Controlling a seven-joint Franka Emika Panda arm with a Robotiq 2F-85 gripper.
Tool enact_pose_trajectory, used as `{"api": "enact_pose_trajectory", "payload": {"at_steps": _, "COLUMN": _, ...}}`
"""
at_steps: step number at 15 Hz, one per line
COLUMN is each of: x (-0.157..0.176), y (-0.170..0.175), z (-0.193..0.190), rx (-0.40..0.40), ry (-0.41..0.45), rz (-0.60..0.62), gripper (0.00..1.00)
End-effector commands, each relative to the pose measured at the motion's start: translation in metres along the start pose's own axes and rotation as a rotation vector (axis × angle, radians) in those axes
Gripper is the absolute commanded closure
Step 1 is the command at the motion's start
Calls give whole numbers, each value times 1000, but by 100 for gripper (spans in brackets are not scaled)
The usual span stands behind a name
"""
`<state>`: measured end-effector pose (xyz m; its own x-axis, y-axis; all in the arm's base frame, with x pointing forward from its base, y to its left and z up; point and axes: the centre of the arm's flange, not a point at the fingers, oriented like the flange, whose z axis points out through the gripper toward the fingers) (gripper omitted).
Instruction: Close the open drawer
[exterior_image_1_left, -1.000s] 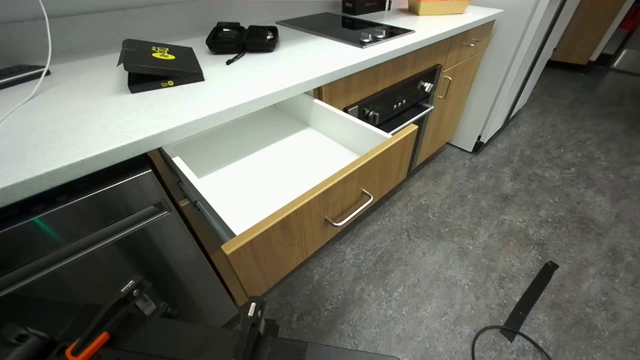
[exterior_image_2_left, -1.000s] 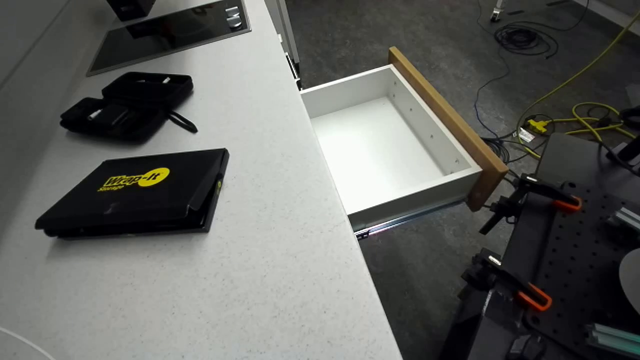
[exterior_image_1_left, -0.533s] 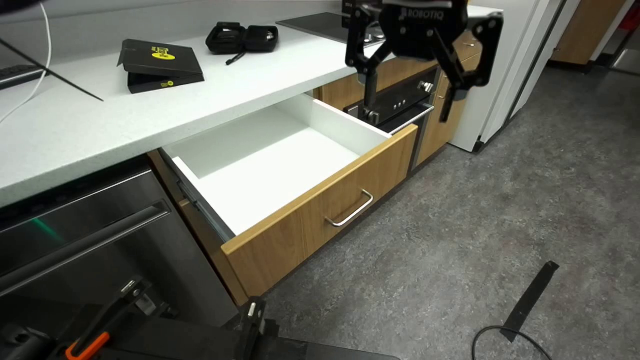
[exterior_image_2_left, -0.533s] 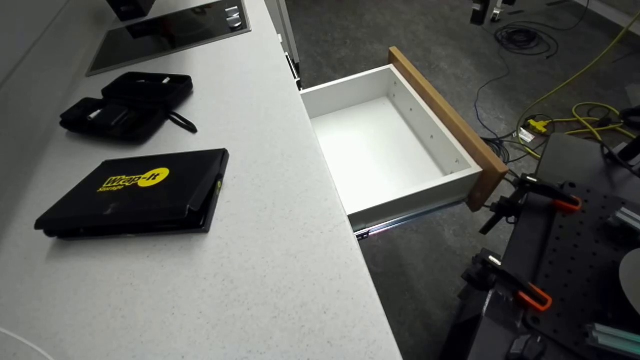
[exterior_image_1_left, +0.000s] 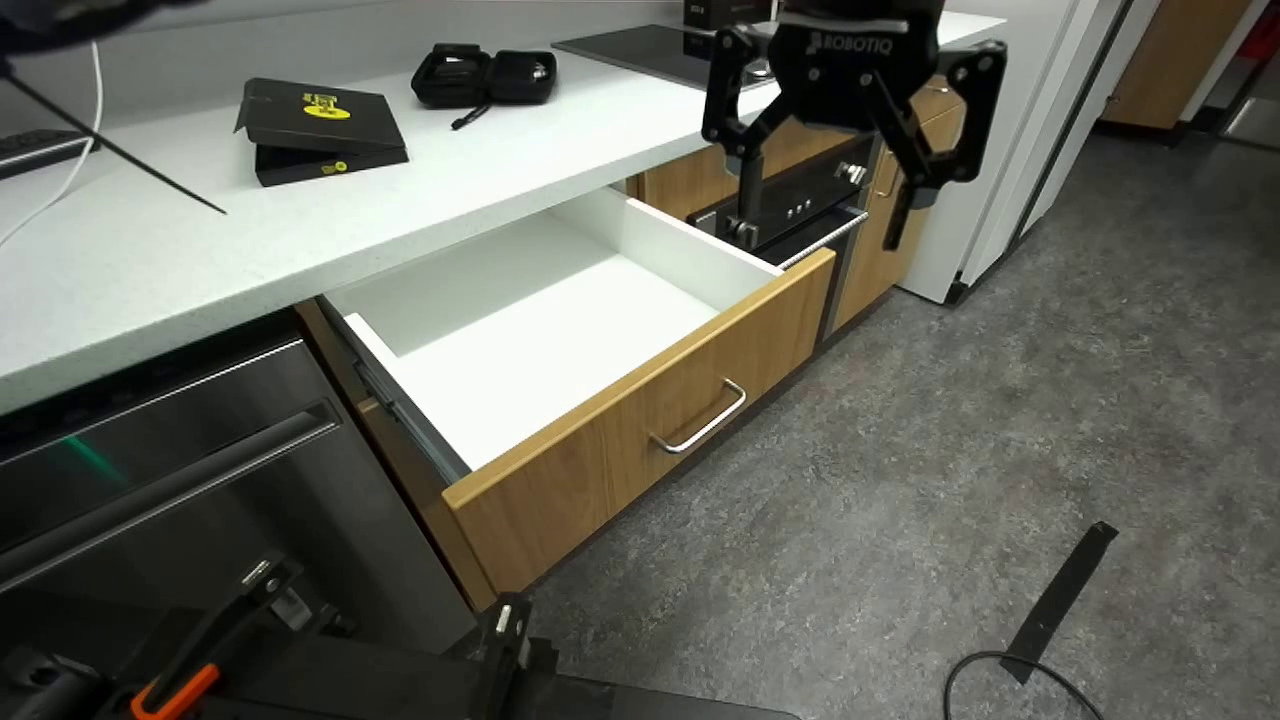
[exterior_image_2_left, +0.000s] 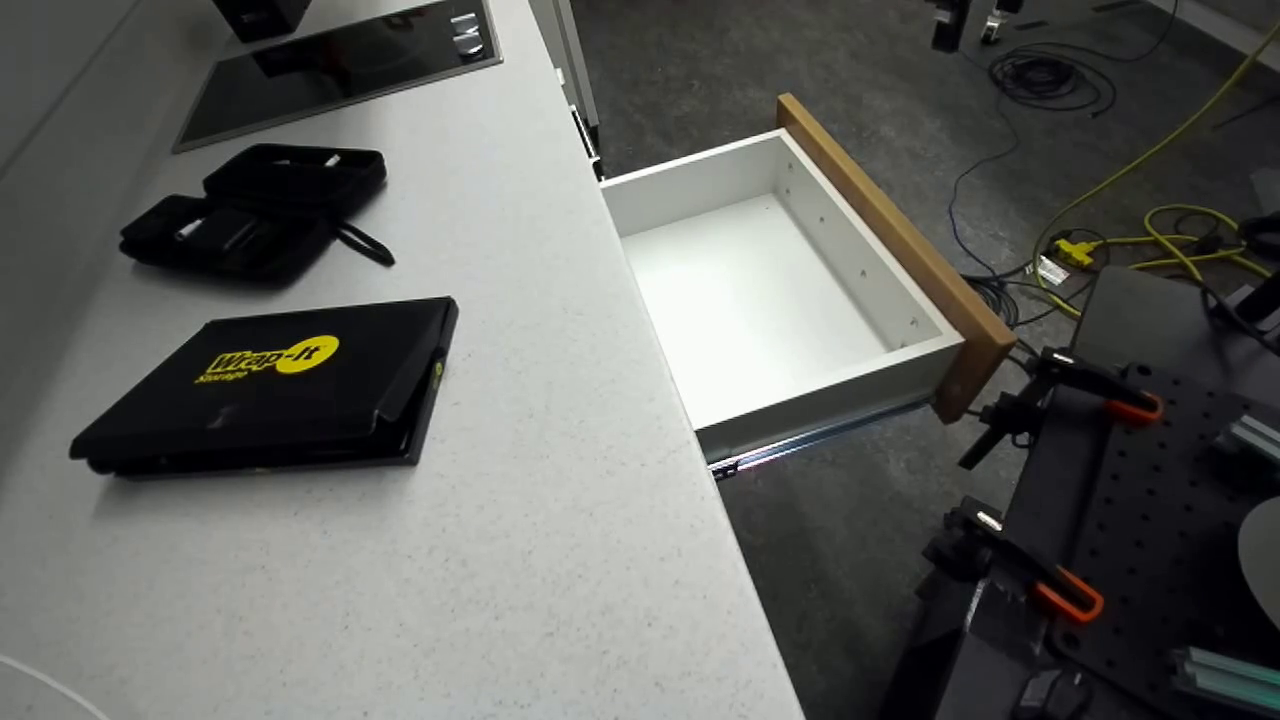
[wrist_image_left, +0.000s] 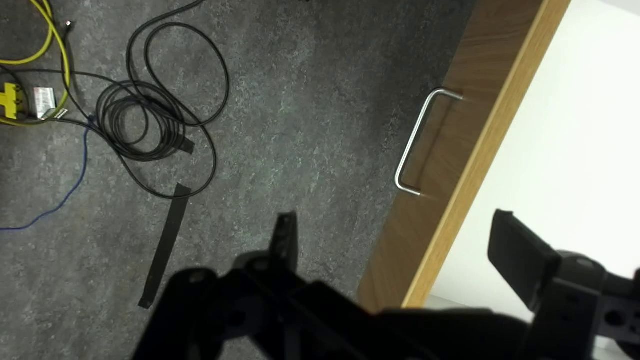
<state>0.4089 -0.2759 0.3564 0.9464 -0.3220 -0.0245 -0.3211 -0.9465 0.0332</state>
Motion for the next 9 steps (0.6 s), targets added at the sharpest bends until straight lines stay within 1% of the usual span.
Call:
{"api": "enact_pose_trajectory", "payload": {"at_steps": 1, "x": 24, "y": 4, "z": 33, "rx": -37, "ry": 16, "rz": 66, "gripper": 0}}
{"api": "enact_pose_trajectory", "payload": {"at_steps": 4, "x": 41, "y": 14, "z": 64, "rx": -64, "ry": 14, "rz": 130, "gripper": 0}}
{"api": "enact_pose_trajectory", "payload": {"at_steps": 9, "x": 65, "y": 36, "z": 121, "rx": -113, "ry": -22, "rz": 240, "gripper": 0}}
